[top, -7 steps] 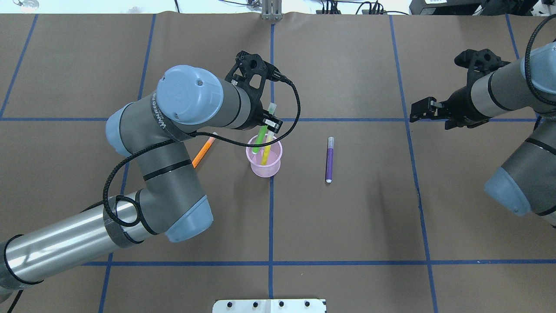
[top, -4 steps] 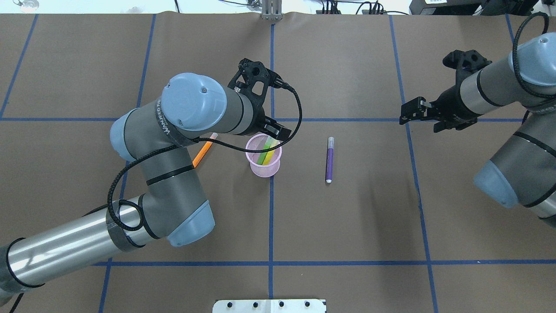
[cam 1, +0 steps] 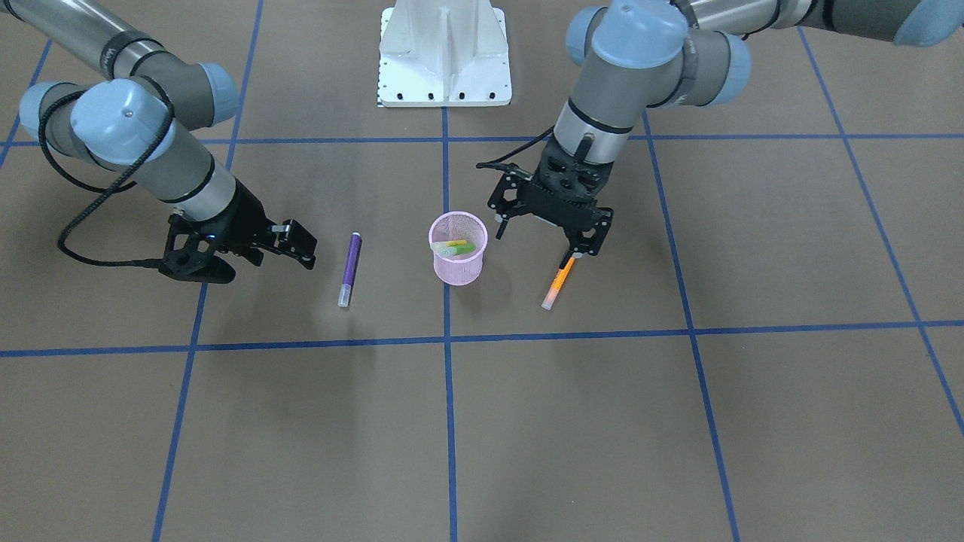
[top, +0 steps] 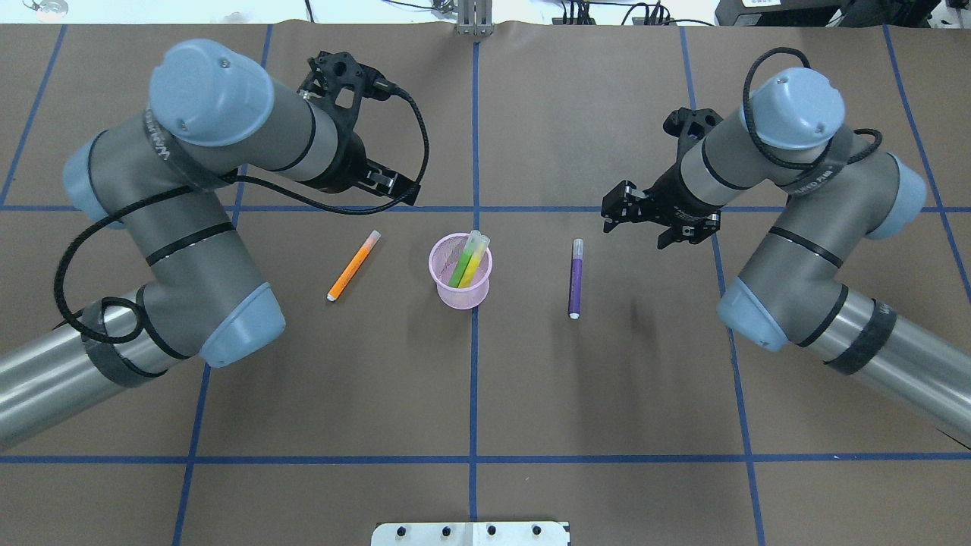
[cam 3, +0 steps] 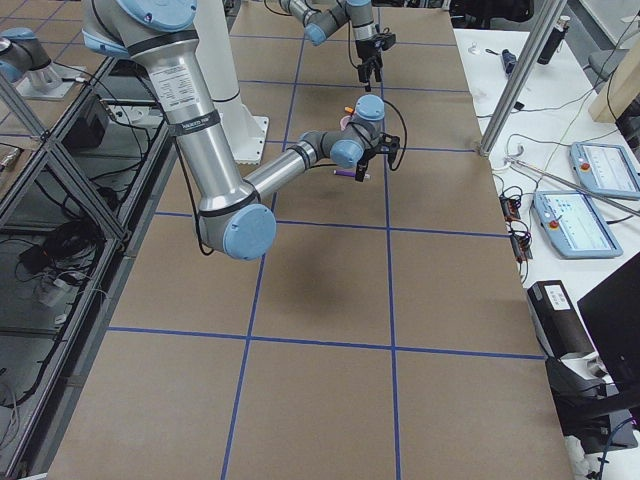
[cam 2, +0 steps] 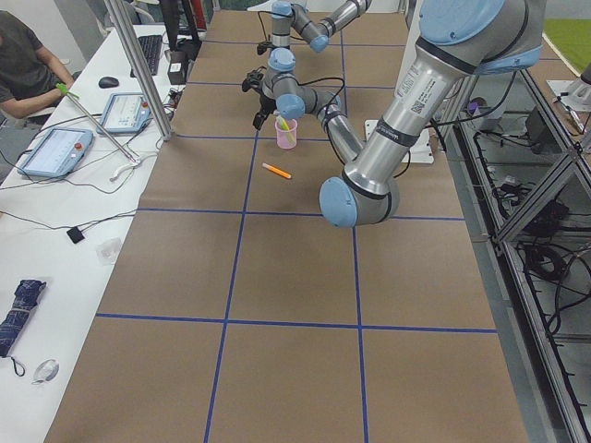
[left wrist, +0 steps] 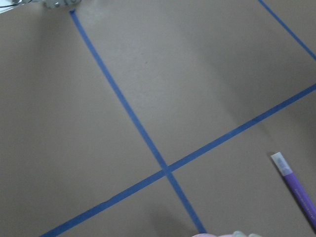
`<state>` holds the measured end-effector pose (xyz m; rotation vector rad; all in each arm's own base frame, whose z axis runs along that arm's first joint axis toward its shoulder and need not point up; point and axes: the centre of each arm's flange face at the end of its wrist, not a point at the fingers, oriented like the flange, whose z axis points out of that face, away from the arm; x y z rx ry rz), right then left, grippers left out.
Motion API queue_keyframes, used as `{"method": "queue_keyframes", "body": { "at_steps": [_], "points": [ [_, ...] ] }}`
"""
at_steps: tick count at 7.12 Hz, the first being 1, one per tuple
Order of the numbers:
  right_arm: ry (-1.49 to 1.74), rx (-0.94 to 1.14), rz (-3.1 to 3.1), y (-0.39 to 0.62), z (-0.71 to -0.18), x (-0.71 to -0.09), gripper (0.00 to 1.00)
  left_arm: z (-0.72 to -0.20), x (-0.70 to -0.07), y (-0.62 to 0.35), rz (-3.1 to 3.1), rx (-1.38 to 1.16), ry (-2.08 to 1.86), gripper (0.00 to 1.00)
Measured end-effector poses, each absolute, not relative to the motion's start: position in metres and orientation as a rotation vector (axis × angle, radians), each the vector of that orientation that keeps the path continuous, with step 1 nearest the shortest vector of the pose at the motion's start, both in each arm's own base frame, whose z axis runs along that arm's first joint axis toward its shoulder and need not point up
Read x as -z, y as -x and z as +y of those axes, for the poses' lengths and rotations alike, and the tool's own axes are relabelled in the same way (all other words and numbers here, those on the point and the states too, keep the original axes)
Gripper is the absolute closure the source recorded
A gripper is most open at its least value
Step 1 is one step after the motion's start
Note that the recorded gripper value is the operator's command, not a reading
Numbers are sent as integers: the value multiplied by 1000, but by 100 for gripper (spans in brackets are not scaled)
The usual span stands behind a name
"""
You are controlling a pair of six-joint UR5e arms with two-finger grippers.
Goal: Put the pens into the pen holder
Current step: 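Lower the right gripper onto the purple marker and grasp it while the left gripper withdraws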
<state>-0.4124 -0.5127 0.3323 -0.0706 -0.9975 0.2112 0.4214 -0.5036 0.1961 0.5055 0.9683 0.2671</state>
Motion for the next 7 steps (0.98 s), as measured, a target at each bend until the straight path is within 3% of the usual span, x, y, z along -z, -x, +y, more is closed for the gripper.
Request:
{"method": "queue_keyframes", "body": {
  "at_steps": [6,7],
  "points": [
    [180,-158,-919,503,-544,-325,33,-514,-229,-390,900,-169,-419,2],
    [193,-151,-905,508,-540,-331,40,-514,-229,-389,899,-168,-421,2]
  ]
}}
